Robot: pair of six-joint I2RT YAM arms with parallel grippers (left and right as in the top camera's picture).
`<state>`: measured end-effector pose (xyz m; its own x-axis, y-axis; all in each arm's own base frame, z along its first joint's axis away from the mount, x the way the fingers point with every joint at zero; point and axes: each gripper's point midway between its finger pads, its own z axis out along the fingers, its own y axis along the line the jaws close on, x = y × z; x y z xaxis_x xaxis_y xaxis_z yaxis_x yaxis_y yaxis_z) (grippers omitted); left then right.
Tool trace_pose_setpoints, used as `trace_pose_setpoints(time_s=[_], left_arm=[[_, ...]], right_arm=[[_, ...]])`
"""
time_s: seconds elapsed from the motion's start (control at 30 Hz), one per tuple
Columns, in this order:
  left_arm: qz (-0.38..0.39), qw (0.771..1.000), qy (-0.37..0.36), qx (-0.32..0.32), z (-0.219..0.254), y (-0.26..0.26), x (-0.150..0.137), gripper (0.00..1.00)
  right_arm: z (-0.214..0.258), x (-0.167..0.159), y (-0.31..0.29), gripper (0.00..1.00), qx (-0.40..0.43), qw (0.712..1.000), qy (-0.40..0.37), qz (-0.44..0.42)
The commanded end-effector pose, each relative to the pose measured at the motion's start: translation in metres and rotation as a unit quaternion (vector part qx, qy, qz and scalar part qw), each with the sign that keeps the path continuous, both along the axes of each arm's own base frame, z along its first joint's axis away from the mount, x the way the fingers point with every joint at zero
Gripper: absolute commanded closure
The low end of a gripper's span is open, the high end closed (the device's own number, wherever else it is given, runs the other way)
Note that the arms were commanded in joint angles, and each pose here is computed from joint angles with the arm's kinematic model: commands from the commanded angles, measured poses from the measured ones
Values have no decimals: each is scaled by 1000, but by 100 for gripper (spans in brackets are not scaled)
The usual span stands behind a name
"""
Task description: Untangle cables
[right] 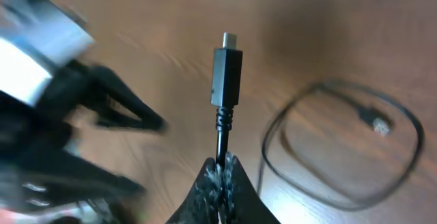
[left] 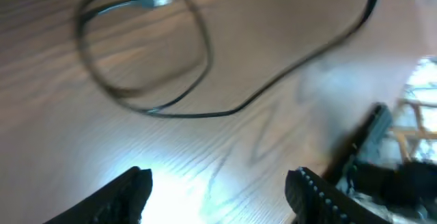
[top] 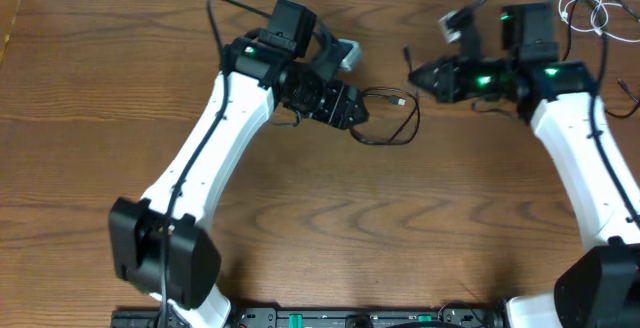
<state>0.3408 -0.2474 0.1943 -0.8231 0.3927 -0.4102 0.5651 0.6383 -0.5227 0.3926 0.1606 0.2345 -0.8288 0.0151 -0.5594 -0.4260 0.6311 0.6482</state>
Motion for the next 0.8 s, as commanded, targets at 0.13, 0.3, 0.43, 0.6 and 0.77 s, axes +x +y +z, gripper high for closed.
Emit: trace_pose_setpoints(time_s=[0.13,0.3,0.43,0.6,0.77], left_arm=[[-138,975,-74,-155,38,-40,-8,28],[-145,967,-123,-169,48,-46,5,26],[-158,958,-159,-178,55,-56,10,23],[-163,950,-217,-156,57,-71,20,23],[-166,940,-266,-133,59,-90,26,23]], right_arm=[[80,7,-4,99,175,984,-15,32],[118,10,2,99,228,972,-32,52],[138,10,7,99,251,965,-39,62],[151,9,10,99,262,961,-48,70],[153,9,10,99,264,961,-49,70]])
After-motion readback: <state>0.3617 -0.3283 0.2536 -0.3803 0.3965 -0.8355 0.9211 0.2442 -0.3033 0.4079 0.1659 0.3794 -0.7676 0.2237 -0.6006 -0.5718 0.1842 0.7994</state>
